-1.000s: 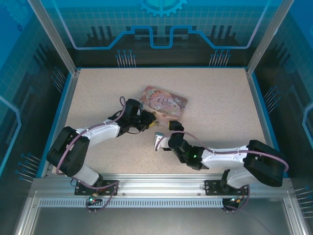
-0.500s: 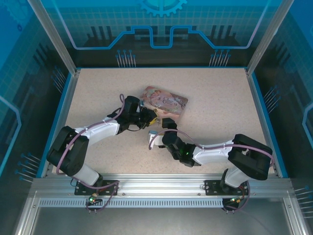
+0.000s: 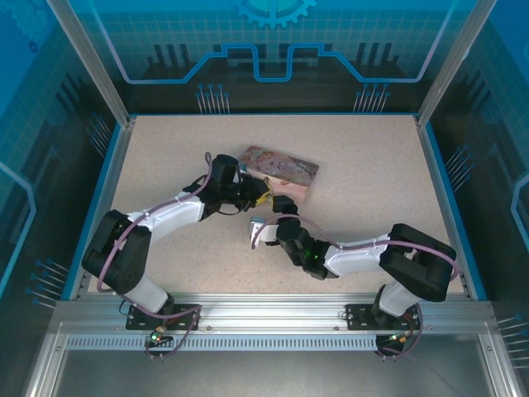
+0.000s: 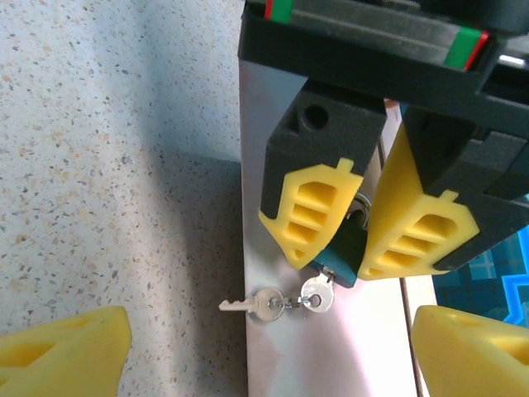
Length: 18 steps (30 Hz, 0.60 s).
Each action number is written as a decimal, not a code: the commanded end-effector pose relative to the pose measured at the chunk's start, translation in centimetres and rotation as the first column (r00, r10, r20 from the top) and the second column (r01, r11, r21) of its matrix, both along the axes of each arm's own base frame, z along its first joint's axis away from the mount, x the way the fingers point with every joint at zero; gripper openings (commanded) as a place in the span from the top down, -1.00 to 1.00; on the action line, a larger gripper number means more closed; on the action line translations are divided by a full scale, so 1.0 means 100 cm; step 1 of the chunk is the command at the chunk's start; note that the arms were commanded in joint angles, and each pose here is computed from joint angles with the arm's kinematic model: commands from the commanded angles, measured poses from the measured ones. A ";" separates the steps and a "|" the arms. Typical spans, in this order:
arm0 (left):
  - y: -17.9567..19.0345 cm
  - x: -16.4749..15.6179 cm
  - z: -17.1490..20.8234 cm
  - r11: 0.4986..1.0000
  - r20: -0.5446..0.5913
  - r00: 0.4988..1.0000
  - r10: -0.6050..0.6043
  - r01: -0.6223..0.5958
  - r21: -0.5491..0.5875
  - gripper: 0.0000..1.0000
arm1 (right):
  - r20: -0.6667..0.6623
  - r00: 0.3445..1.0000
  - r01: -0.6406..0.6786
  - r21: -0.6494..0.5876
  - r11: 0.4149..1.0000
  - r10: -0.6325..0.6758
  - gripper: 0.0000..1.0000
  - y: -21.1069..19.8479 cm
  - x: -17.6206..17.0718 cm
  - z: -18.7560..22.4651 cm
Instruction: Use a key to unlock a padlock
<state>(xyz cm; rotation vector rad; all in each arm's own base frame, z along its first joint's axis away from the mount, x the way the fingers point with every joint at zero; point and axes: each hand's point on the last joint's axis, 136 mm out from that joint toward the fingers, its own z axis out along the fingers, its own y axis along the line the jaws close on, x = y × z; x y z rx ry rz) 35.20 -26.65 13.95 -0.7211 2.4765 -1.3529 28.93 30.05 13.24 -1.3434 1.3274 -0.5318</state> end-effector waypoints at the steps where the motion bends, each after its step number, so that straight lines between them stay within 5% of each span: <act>1: -0.009 0.005 0.018 0.998 0.004 1.000 -0.029 0.029 -0.054 1.00 | 0.025 1.000 -0.008 0.058 0.998 0.006 -0.77 0.000 0.008 0.015; 10: -0.007 0.010 0.017 0.998 -0.022 1.000 -0.010 0.009 -0.061 1.00 | -0.011 1.000 0.012 0.133 0.991 -0.011 -0.60 -0.017 0.021 0.026; 18: -0.009 0.015 0.021 0.996 -0.042 0.999 -0.004 0.000 -0.084 1.00 | -0.038 0.999 0.023 0.105 0.994 -0.019 -0.25 -0.015 0.026 0.014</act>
